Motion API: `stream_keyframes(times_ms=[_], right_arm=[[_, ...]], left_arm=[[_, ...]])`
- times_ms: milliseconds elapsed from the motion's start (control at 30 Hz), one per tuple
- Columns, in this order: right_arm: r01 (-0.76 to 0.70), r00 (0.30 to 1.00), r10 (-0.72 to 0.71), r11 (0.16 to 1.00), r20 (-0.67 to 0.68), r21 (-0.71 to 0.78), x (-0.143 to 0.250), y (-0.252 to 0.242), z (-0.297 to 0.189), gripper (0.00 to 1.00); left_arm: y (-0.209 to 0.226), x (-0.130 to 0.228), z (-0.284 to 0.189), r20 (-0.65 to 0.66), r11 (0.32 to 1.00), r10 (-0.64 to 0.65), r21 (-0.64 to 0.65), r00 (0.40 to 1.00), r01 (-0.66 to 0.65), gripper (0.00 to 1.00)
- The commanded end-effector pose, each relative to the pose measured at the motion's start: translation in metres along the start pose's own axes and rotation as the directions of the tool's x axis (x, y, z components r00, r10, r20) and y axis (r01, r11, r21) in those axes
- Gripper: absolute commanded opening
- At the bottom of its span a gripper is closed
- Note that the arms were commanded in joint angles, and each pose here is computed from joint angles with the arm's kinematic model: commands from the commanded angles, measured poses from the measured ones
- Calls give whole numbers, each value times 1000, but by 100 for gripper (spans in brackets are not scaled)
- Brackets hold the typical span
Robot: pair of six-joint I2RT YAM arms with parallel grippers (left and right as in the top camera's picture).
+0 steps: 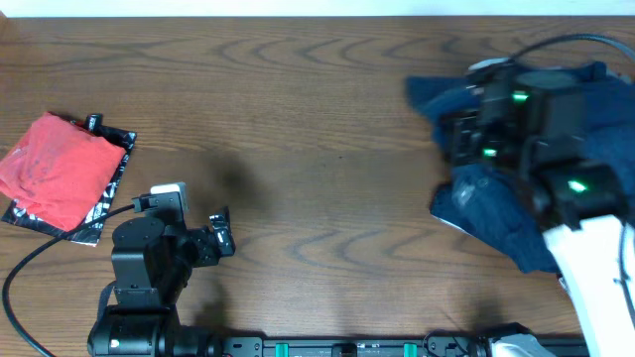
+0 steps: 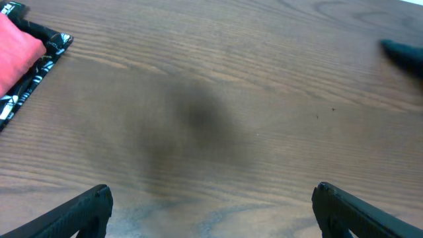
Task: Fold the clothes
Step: 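Drag the denim leftward with the right gripper to spread it out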
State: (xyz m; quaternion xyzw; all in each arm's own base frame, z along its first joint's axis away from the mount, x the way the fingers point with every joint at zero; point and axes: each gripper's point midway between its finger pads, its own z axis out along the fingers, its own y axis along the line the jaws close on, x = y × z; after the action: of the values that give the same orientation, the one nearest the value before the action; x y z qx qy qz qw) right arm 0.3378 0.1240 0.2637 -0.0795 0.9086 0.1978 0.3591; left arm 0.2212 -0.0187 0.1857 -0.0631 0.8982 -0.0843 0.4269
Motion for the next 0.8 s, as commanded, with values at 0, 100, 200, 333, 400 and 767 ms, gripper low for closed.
stream_keyframes(times_ms=[0,100,200,333,400,767], right_arm=[[26,990,-36,997,-137,-78,33,21,38,1],[48,977,-72,991,-200,-122,48,40,67,1],[97,964,-141,976,-225,-194,61,70,96,1],[160,958,-216,950,-191,-269,66,107,117,1],[169,965,-214,950,-152,-262,59,114,121,1],[80,990,-54,974,-127,212,38,9,90,99]], left_arm=[[-4,-10,-5,28,1000,-4,12,1000,3,98],[-4,-11,-5,34,1000,-4,12,999,3,98],[-4,-11,-5,34,1000,-3,13,999,3,98],[-4,-12,-5,37,1000,-4,13,999,3,98],[-5,-14,-5,49,1000,-3,16,999,2,98],[-8,-22,-5,79,1000,-1,31,997,-1,98]])
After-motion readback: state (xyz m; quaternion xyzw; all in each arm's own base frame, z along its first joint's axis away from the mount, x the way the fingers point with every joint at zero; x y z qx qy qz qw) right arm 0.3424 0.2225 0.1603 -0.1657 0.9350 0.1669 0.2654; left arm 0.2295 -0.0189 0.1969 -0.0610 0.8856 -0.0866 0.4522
